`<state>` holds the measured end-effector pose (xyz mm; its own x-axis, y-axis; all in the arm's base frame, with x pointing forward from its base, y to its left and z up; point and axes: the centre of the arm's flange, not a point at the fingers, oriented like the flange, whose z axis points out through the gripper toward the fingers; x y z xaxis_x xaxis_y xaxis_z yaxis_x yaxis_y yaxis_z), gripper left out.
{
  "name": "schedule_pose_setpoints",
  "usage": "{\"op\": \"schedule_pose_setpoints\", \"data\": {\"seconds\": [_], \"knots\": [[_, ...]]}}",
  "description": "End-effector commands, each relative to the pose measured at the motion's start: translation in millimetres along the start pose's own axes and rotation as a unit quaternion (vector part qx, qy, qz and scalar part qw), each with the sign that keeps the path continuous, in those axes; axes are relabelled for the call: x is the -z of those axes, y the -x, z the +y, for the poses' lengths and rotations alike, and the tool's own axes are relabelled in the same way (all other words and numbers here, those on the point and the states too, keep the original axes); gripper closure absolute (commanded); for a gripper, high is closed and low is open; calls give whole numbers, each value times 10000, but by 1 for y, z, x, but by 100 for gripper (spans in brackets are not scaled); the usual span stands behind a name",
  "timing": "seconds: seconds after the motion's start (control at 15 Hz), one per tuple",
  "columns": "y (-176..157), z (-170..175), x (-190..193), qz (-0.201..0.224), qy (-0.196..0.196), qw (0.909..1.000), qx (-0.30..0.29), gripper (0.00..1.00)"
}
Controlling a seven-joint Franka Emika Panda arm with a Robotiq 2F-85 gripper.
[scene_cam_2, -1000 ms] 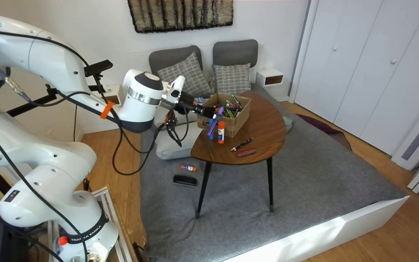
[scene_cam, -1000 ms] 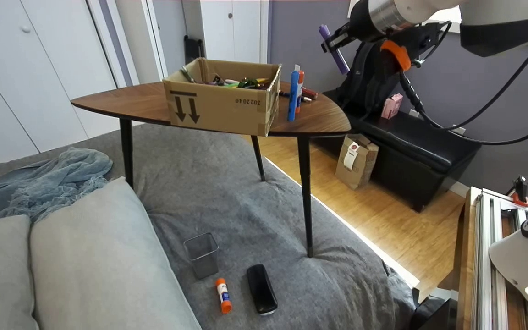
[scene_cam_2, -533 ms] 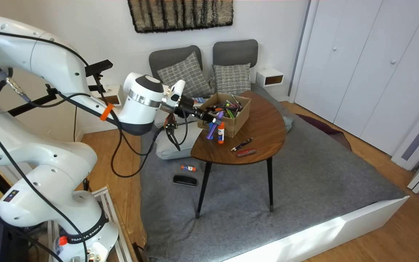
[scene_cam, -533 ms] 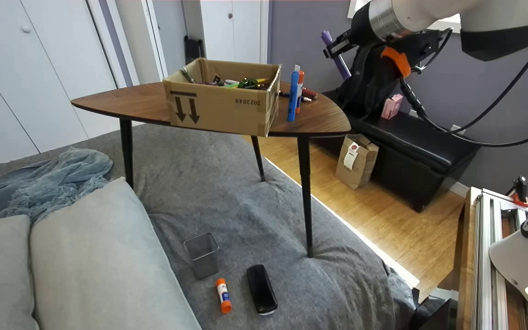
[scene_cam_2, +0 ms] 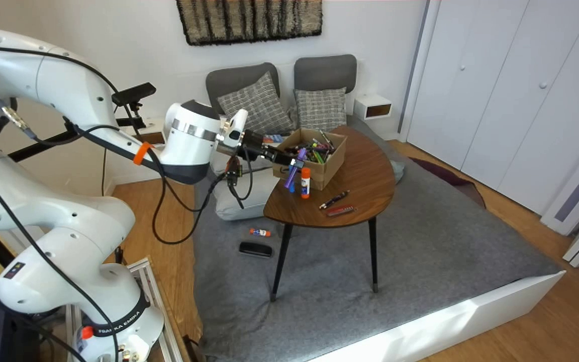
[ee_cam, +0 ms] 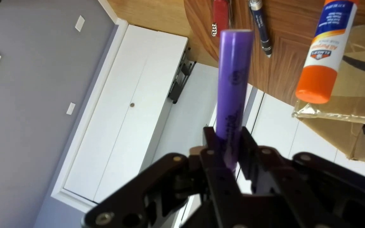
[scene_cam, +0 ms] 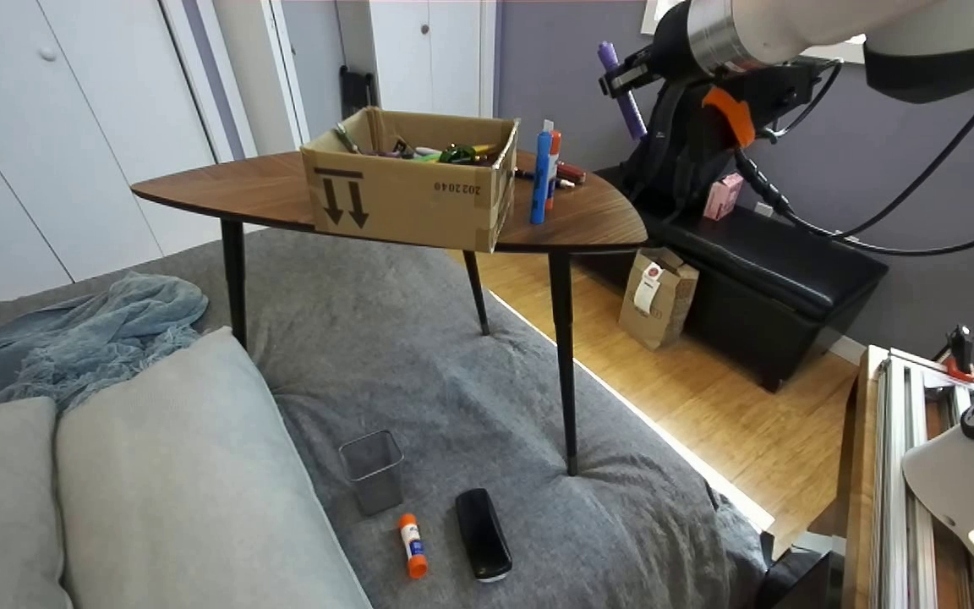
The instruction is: Remove a purple marker from the cardboard box and place it vertically of the table
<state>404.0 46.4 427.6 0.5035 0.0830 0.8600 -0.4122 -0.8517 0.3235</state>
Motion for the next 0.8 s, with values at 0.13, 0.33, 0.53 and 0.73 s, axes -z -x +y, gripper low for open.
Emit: {"op": "schedule_pose_setpoints", "data": {"seconds": [0.13, 0.33, 0.53, 0.73], "knots": [[39, 6, 0, 637, 322, 9955, -628, 95], [62, 9, -6, 709, 464, 9914, -999, 95], [82, 18, -16, 831, 627, 9851, -1366, 95], [91, 29, -25, 1329, 882, 9740, -1606, 95]]}}
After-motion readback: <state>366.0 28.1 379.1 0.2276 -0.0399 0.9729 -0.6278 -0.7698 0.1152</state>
